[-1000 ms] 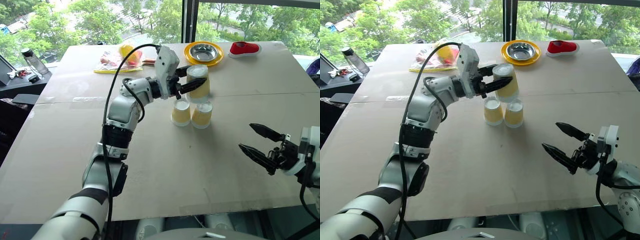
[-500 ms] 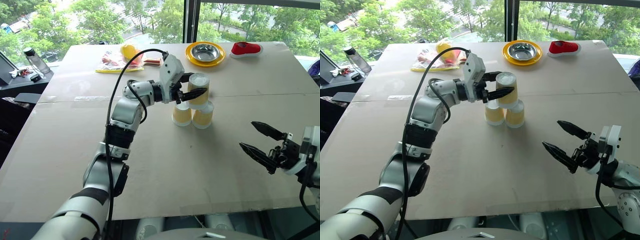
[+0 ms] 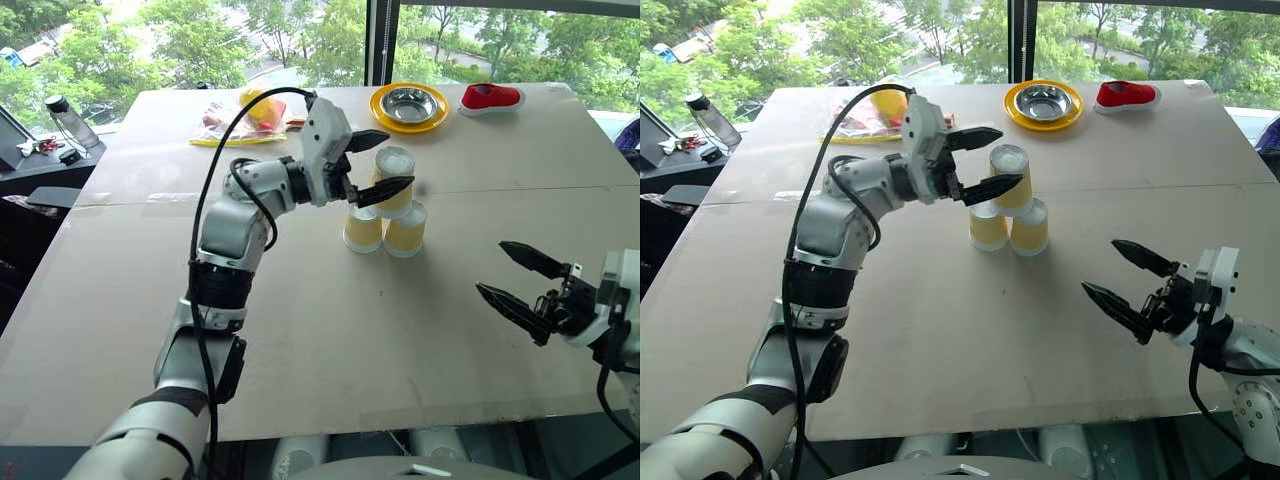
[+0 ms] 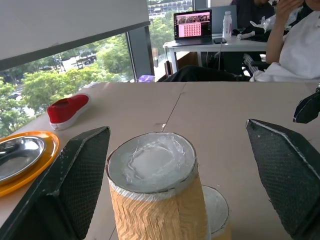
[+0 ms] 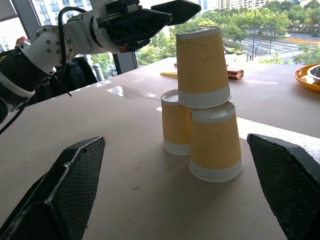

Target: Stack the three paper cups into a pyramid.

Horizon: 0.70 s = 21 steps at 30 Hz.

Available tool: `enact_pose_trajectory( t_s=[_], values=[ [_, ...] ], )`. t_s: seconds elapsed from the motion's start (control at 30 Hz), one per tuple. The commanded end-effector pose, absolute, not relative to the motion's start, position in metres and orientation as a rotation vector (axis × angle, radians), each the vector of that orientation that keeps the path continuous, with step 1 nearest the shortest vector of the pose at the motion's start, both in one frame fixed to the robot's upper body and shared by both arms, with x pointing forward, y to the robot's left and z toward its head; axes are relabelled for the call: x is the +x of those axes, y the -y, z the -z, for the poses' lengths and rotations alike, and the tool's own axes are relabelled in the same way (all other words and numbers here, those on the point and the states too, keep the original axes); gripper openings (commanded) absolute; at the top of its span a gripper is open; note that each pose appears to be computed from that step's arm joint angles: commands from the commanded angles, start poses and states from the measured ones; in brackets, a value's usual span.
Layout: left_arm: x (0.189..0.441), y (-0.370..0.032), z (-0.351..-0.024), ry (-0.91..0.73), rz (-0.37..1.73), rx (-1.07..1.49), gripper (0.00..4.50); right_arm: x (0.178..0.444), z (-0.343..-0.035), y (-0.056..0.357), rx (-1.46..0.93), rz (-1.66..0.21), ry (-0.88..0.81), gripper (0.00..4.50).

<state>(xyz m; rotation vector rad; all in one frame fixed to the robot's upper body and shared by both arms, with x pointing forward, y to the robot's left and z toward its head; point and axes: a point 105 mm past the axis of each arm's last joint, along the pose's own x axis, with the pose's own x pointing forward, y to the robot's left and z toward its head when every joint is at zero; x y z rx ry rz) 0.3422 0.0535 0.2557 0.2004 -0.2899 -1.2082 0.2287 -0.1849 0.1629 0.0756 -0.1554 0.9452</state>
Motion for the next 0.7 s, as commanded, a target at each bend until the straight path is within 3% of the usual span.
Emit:
enact_pose_trajectory(
  t_s=[0.03,0.13,0.27,0.4,0.57,0.7],
  values=[
    [0.315,-0.084,-0.277,0.398,1.179,0.119,4.46,0.225,-0.165,0.182,0.047,-0.967,0.175,4.50],
    [0.293,-0.116,-0.246,0.267,1.103,0.079,4.46,0.228,-0.156,0.184,0.037,-0.946,0.165,4.50],
    [0.261,-0.155,-0.172,-0.044,0.925,0.070,4.46,0.233,-0.135,0.190,0.053,-0.905,0.096,4.50],
    [0.234,-0.183,-0.116,-0.229,0.725,0.145,4.46,0.241,-0.109,0.195,-0.051,-0.869,0.030,4.50],
    [0.213,-0.188,-0.082,-0.288,0.593,0.149,4.46,0.253,-0.070,0.204,-0.130,-0.802,-0.107,4.50],
    [0.210,-0.191,-0.069,-0.322,0.551,0.177,4.46,0.262,-0.070,0.200,-0.115,-0.817,-0.098,4.50]
  ],
)
